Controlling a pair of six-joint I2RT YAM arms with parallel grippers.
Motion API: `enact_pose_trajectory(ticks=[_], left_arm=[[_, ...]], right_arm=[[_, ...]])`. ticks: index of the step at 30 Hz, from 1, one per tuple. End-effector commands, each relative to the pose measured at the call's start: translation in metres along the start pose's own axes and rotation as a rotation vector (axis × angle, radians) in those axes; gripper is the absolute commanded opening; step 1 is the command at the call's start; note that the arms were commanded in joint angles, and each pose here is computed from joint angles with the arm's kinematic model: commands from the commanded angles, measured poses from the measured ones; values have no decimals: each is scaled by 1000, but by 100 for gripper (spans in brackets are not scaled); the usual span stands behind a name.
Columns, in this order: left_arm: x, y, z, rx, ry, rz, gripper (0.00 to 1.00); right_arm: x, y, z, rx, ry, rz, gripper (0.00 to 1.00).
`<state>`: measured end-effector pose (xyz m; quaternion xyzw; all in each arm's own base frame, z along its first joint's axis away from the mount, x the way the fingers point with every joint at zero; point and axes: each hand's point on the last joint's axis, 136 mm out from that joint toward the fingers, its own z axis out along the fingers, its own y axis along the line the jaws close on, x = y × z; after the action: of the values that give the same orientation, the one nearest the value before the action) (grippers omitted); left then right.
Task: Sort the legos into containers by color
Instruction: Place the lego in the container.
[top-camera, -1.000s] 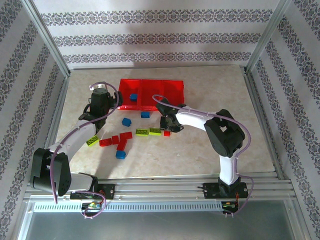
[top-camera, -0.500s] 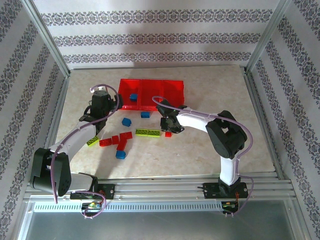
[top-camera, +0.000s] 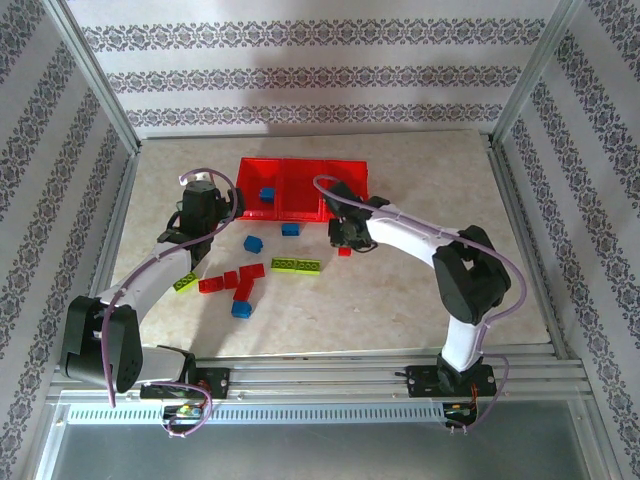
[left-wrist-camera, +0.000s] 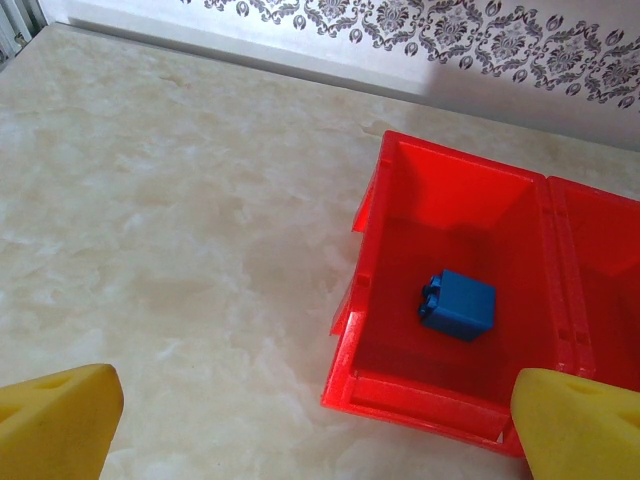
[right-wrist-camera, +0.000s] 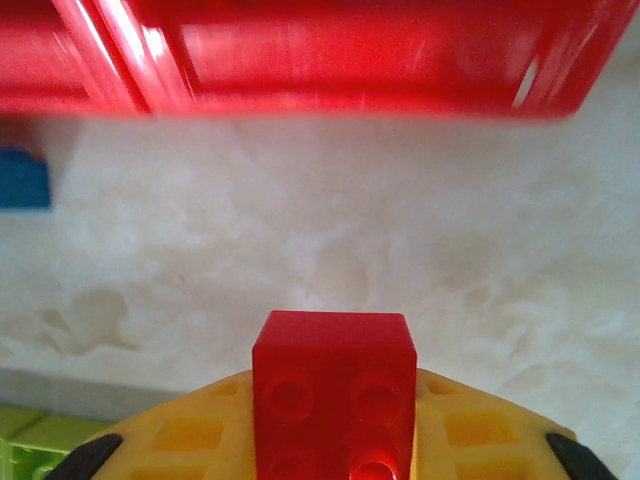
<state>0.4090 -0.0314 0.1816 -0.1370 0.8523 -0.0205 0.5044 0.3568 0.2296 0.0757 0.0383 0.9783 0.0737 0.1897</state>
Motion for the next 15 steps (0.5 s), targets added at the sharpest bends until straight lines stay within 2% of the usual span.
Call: enact_pose_trajectory(ticks=[1, 8, 15], left_arm=[[-4, 8, -5, -17, -11, -29, 100], [-4, 11, -7, -23, -12, -29, 100], [-5, 13, -8, -30, -14, -30, 100]], right_arm=[[-34, 0, -25, 1, -99, -37, 13], [-90, -2, -47, -2, -212, -57, 13], [-132, -3, -42, 13, -275, -67, 13]])
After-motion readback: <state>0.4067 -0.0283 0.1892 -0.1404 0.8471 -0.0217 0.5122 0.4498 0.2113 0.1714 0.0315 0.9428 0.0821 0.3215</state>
